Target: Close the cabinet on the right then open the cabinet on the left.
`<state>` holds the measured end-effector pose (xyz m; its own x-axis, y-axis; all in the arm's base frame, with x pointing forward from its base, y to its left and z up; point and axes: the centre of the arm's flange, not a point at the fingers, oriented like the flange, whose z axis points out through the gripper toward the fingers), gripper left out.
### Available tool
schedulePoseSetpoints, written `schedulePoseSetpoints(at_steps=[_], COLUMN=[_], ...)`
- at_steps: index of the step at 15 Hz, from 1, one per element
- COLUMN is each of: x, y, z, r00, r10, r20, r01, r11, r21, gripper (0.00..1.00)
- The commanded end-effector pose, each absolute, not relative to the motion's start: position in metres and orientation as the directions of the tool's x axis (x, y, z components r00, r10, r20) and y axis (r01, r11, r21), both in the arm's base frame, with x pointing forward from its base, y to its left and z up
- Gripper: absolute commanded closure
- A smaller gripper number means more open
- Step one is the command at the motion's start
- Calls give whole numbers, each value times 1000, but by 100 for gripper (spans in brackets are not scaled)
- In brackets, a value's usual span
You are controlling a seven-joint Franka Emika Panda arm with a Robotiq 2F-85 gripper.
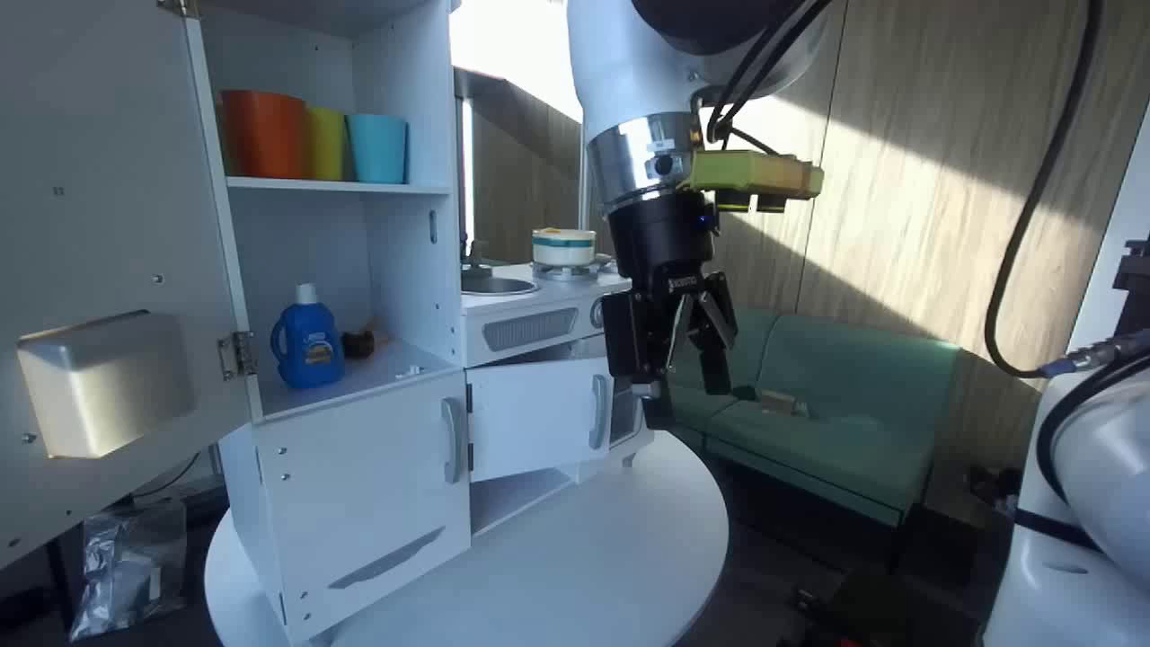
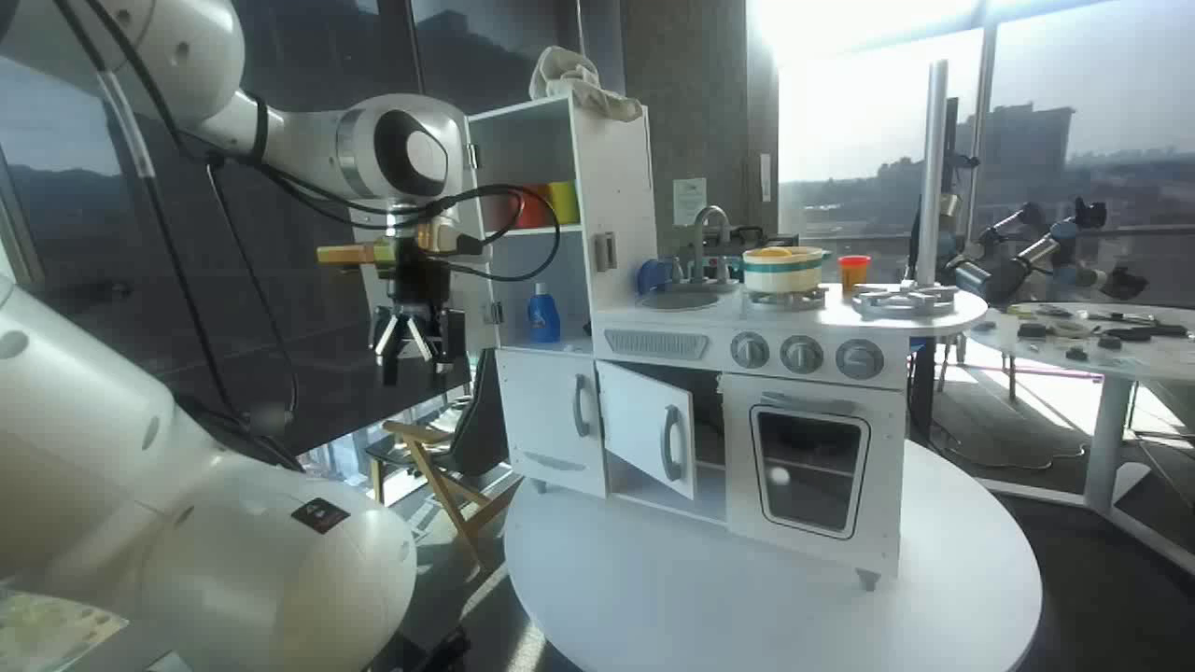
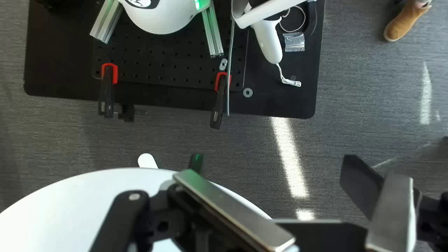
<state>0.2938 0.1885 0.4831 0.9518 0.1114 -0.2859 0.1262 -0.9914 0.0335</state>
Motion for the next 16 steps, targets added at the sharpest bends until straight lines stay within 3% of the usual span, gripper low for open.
schedulePoseSetpoints(at_steps=[1, 8, 11, 16], x=[294, 303, 330, 389], y=[189, 187, 180, 178], z=[485, 477, 439, 382], r00=[953, 948, 930, 947], r10=[112, 113, 78, 99], r20=[-282, -297, -360, -304], r01=[127, 127, 94, 105], r11=[-991, -992, -995, -995], r21=[32, 28, 26, 1], gripper=[0, 0, 0, 0])
